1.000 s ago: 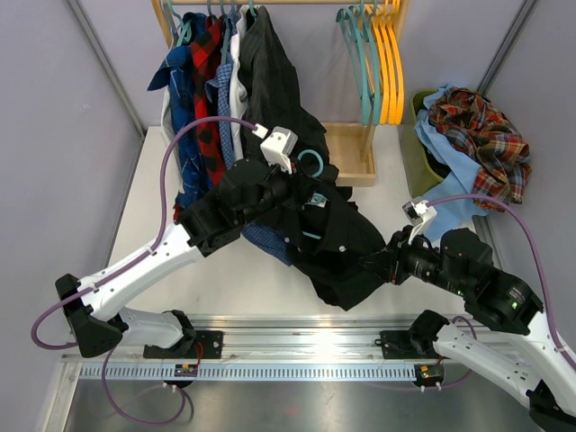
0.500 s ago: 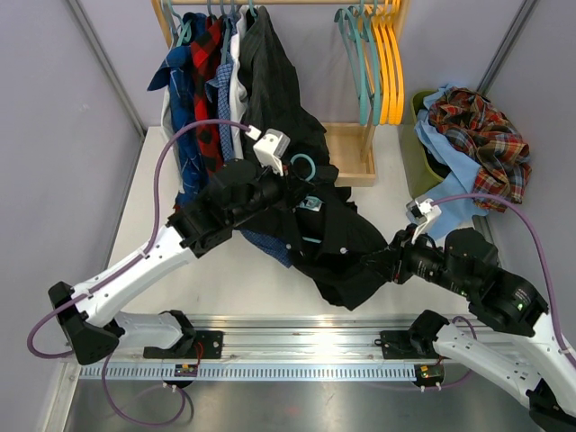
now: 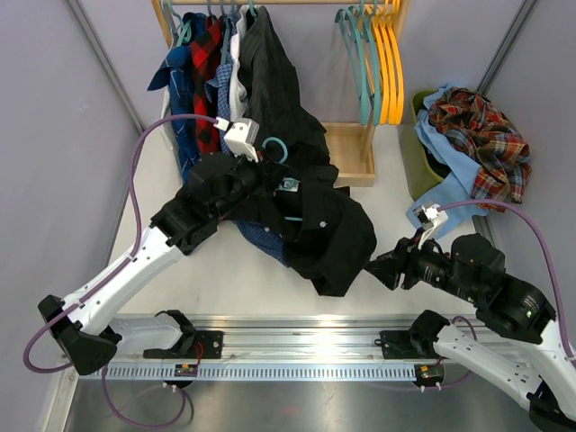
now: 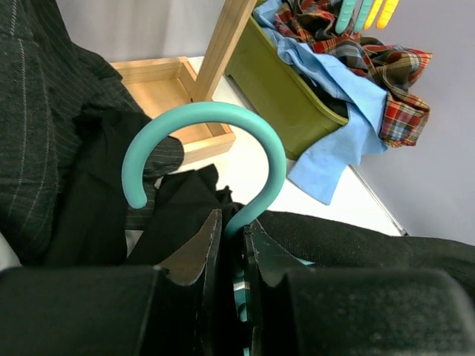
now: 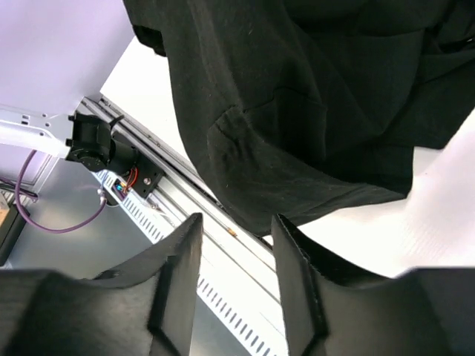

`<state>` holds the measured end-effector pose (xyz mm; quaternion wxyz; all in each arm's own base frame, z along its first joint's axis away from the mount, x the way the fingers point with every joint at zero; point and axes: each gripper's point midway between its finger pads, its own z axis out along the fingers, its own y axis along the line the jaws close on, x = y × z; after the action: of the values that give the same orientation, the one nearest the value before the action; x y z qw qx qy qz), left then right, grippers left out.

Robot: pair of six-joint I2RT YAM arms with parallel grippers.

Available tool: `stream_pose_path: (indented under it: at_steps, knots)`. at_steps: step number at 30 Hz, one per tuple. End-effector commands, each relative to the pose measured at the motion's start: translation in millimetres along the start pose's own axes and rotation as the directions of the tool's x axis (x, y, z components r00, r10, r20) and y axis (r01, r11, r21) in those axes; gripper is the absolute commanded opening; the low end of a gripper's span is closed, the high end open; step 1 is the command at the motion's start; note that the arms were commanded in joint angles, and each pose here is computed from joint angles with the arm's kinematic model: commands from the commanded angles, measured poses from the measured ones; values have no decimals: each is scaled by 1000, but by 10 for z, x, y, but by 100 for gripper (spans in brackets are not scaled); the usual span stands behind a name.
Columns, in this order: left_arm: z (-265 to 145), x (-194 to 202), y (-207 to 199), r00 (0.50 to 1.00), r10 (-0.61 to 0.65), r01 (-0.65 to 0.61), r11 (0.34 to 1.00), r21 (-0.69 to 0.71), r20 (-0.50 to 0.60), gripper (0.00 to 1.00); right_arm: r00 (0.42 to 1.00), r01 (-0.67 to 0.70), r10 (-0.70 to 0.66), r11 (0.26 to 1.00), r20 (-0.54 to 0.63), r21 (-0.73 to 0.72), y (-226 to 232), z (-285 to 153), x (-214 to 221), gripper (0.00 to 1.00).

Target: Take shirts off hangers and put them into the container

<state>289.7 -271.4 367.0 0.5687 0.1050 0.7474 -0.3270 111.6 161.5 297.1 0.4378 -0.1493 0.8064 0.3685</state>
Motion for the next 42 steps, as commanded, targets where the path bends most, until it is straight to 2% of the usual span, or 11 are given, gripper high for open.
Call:
stream_pose_path:
  at_steps: [1,7,10,11,14,15,19,26,33,36,42]
  knots:
    - [-90,-234,-242,996,-48,39,993,113,75,13,1000,14,-14,1000,20,-6,26,29,-80,56]
    - [-104,-60,-305,997,-69,64,985,162,21,12,999,44,-45,998,11,33,-32,106,-126,71]
    - [-153,-55,-338,997,-79,74,980,183,22,12,998,64,-65,997,10,40,-55,175,-136,65]
    - [-161,-49,-336,996,-82,77,980,184,23,12,997,70,-71,997,19,29,-38,205,-154,61]
    - [-197,-94,-348,996,-85,77,979,190,35,12,997,70,-70,997,20,32,-63,289,-135,37]
    - [-214,-112,-350,996,-81,72,979,188,40,12,998,66,-67,997,14,36,-80,310,-111,23]
    - [-251,-207,-329,996,-61,50,984,170,61,12,998,55,-56,997,23,51,-109,257,-100,1]
    - [-212,-38,-128,999,-29,25,996,89,45,12,993,50,-68,984,101,170,-273,-188,-242,0]
    - [-203,352,187,1000,-7,7,1000,-17,-7,11,956,17,-76,979,283,205,-237,-745,-631,0]
    - [-282,389,209,1000,-11,11,1000,-19,-10,10,929,-55,-62,952,366,301,-422,-893,-756,0]
    - [-547,536,298,999,-26,25,999,-35,-34,9,811,-348,-8,797,585,493,-983,-1314,-874,0]
